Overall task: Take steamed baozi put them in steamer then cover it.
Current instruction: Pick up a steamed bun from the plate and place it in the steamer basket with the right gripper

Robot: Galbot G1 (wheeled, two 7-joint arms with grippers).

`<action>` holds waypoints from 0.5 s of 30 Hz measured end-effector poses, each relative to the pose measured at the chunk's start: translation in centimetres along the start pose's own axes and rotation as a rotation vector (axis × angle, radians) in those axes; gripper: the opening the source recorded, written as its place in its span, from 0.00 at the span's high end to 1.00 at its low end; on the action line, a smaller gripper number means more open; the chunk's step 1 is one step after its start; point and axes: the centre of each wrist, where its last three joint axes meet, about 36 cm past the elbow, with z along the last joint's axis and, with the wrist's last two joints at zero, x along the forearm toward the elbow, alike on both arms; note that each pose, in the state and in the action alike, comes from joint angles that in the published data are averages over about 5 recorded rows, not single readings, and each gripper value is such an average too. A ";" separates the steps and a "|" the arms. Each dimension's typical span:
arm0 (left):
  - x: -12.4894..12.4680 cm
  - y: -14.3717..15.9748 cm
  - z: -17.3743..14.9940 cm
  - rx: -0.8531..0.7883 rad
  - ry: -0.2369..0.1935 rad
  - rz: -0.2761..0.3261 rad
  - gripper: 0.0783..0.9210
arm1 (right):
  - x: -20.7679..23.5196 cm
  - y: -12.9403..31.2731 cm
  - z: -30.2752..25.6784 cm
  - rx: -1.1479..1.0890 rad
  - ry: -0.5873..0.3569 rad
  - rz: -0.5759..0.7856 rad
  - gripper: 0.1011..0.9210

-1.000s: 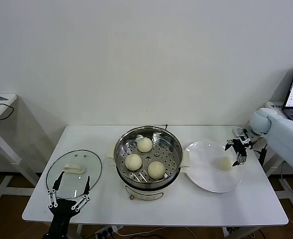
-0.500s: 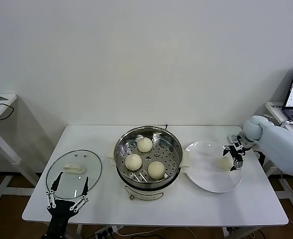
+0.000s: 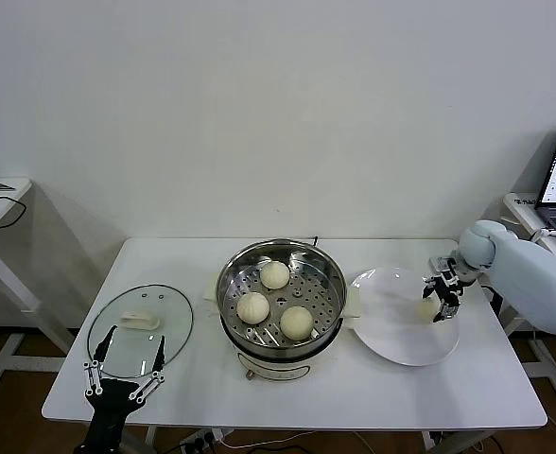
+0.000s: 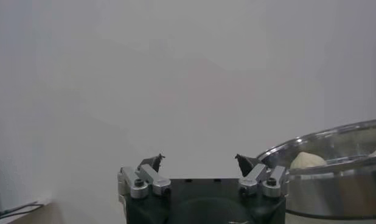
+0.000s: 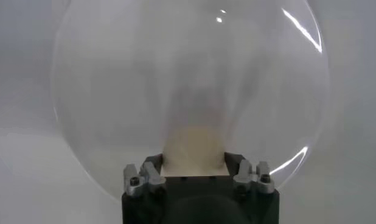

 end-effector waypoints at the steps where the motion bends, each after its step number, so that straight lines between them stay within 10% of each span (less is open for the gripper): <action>1: 0.0 0.0 0.0 0.000 0.000 0.001 0.12 | 0.7 -0.3 -0.2 0.003 -0.003 0.002 0.31; 15: -0.1 0.1 0.0 -0.008 -0.004 0.014 0.12 | 16.5 -5.3 -10.5 0.174 -0.121 0.042 0.34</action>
